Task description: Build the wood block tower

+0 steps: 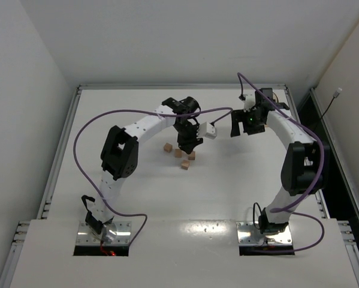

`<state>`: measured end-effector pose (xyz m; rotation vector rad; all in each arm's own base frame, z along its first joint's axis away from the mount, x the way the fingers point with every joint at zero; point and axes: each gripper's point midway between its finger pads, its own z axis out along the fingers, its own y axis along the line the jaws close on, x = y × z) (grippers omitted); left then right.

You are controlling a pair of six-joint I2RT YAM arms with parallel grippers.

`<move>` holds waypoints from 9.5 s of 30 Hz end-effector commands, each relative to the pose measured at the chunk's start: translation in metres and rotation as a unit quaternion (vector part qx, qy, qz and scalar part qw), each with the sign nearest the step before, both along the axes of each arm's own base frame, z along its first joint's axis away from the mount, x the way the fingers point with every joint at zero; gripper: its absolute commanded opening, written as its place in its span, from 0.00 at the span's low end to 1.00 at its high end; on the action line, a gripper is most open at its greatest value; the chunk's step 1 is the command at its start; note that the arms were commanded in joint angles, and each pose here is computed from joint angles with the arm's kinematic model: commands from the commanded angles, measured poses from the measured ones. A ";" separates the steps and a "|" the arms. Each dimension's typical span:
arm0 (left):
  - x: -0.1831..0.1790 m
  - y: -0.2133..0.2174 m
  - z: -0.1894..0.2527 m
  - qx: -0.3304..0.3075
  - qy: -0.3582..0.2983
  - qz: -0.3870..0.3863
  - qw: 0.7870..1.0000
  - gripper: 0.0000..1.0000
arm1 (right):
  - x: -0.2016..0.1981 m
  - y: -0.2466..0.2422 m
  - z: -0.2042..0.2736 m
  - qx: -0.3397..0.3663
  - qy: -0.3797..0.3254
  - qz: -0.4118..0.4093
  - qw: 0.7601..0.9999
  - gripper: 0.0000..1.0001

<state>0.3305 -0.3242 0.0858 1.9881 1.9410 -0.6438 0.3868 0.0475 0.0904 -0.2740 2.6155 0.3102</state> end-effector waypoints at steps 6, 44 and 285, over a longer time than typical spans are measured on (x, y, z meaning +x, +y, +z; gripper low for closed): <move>0.011 -0.020 0.012 -0.035 -0.022 -0.024 0.999 0.03 | 0.009 -0.001 0.006 0.010 -0.017 0.004 1.000 0.80; 0.017 -0.028 -0.008 -0.027 -0.018 -0.028 0.999 0.05 | 0.010 0.002 -0.004 0.018 -0.004 0.008 1.000 0.80; 0.016 -0.019 0.020 0.017 0.019 0.113 0.993 0.53 | 0.005 0.005 -0.010 0.012 0.007 0.029 0.999 0.80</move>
